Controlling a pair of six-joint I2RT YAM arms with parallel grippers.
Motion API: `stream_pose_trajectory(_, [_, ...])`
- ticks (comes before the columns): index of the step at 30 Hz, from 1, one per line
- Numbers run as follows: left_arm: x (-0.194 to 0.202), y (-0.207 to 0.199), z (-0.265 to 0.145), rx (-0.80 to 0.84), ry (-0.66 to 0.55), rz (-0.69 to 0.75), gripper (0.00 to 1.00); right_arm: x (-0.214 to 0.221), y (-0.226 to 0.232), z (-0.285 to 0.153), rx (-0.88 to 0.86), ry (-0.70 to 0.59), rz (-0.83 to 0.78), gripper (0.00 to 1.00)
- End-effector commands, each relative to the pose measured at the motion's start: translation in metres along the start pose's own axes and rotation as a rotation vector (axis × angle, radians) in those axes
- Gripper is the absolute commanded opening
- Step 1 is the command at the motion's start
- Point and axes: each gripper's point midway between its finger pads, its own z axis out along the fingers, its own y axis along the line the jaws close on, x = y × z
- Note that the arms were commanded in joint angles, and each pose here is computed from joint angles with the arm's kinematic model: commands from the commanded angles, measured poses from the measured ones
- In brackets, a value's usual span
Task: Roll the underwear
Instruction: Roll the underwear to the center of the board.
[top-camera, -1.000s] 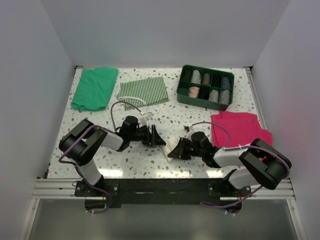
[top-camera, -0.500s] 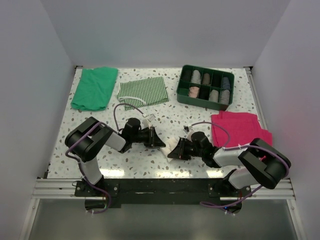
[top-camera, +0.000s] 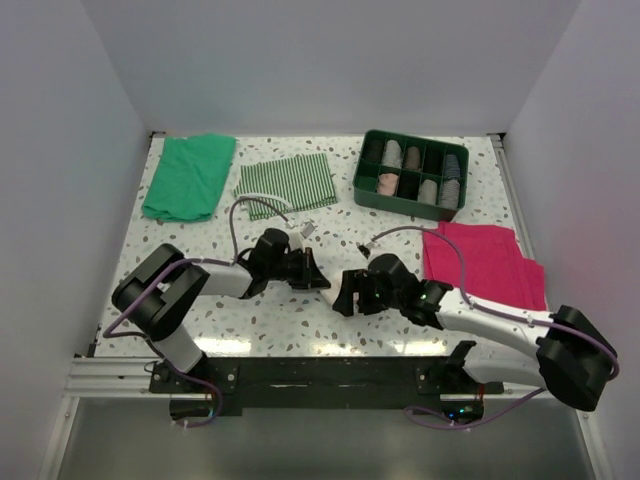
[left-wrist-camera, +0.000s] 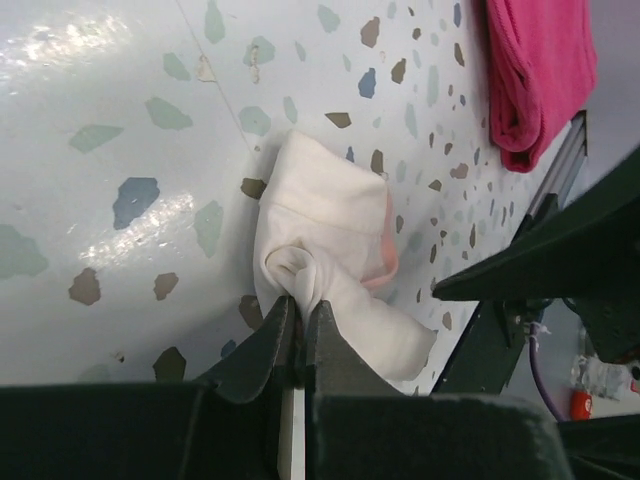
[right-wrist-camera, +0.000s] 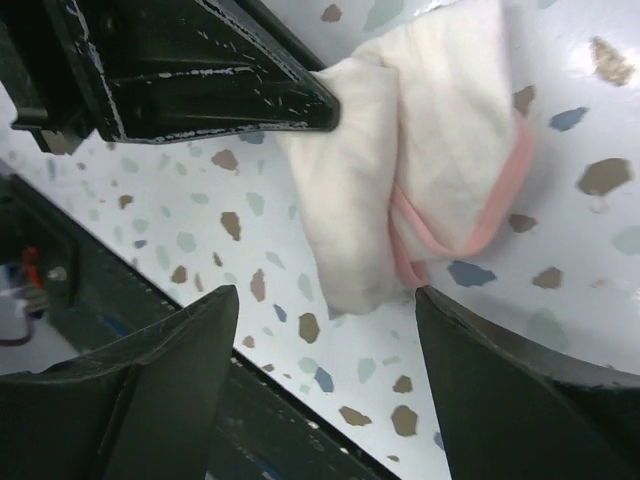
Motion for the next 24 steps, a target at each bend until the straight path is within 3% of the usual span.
stream_pose_trajectory(1, [-0.010,0.009,-0.009,-0.123,-0.015,0.025,0.00,-0.005,-0.022,-0.019,0.233,-0.015,-0.182,0.77])
stream_pose_trajectory(6, [-0.006,0.020,-0.017,-0.224,0.016,-0.016,0.00,-0.020,0.010,-0.020,0.283,-0.092,-0.359,0.78])
stream_pose_trajectory(13, [0.000,0.033,-0.024,-0.317,0.050,-0.043,0.00,-0.017,0.042,0.007,0.294,-0.080,-0.575,0.77])
stream_pose_trajectory(24, [0.002,0.033,-0.024,-0.314,0.064,-0.040,0.00,-0.020,0.047,0.029,0.308,-0.070,-0.694,0.74])
